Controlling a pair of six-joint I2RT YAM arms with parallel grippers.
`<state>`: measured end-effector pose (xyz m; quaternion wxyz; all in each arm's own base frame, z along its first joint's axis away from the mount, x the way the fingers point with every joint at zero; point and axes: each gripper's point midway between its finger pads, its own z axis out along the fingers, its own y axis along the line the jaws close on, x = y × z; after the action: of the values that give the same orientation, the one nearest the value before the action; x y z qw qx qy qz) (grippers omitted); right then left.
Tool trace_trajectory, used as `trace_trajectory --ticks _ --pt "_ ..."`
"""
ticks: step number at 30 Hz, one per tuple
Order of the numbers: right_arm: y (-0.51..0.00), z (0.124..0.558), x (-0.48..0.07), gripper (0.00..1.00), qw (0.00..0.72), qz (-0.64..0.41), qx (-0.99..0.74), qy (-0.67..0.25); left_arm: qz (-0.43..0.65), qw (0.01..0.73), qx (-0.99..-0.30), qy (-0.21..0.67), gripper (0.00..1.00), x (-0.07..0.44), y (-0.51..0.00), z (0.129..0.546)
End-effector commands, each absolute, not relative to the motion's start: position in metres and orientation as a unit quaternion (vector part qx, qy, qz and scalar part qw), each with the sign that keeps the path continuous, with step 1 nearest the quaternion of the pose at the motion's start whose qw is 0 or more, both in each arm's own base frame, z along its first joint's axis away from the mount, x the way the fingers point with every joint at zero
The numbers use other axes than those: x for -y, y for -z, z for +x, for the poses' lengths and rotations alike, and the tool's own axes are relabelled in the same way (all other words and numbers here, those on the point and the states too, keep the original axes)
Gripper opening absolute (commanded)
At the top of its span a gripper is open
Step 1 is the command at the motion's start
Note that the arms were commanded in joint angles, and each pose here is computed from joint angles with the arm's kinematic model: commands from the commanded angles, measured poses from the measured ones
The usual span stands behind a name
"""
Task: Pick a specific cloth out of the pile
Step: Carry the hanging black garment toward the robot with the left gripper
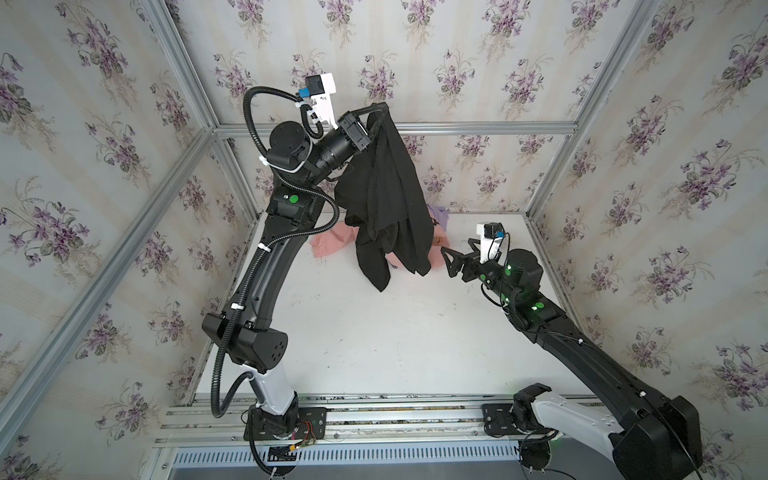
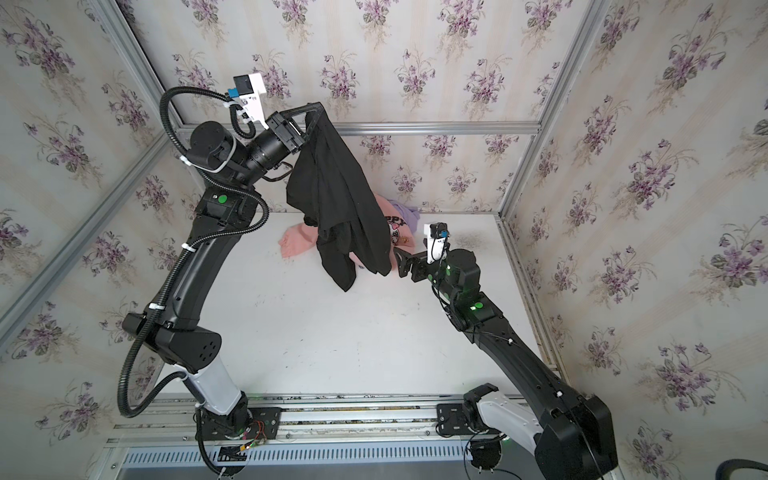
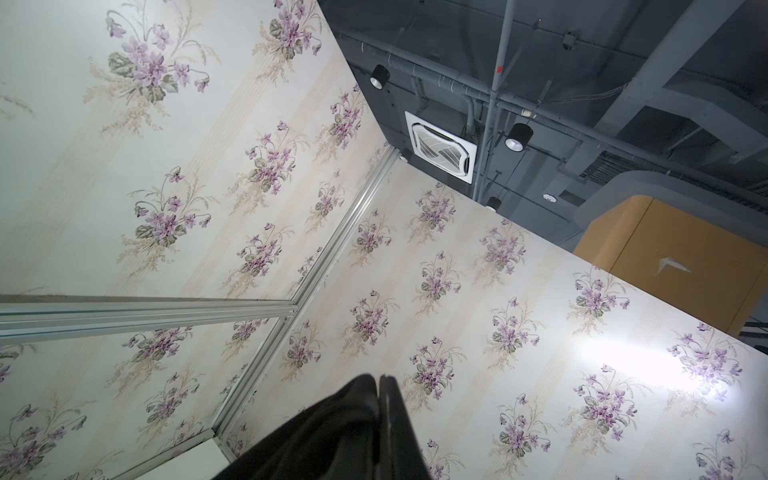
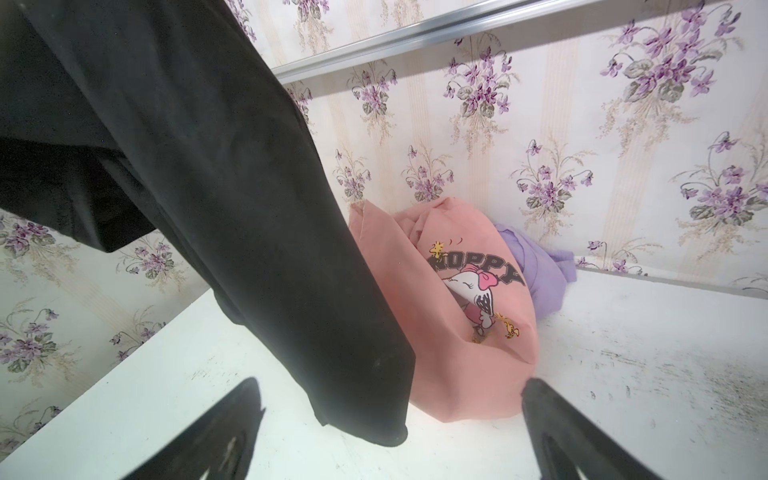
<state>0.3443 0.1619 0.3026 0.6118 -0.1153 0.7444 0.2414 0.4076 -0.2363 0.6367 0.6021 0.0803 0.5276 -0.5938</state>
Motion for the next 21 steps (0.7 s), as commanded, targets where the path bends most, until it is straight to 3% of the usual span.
trace_trajectory --ticks 1,17,21 --pt "-0.321 0.336 -0.165 0.99 0.625 -0.133 -0.727 -0.250 0.092 0.626 -0.501 0.591 0.01 0.232 -0.656 0.386" --pt "-0.384 0.271 -0.176 1.00 0.658 -0.226 -0.652 -0.303 0.142 0.624 -0.492 0.591 0.04 0.229 -0.693 0.307" --pt "-0.389 0.269 -0.166 1.00 0.674 -0.215 -0.649 -0.277 0.147 0.627 -0.483 0.594 0.04 0.223 -0.701 0.280"
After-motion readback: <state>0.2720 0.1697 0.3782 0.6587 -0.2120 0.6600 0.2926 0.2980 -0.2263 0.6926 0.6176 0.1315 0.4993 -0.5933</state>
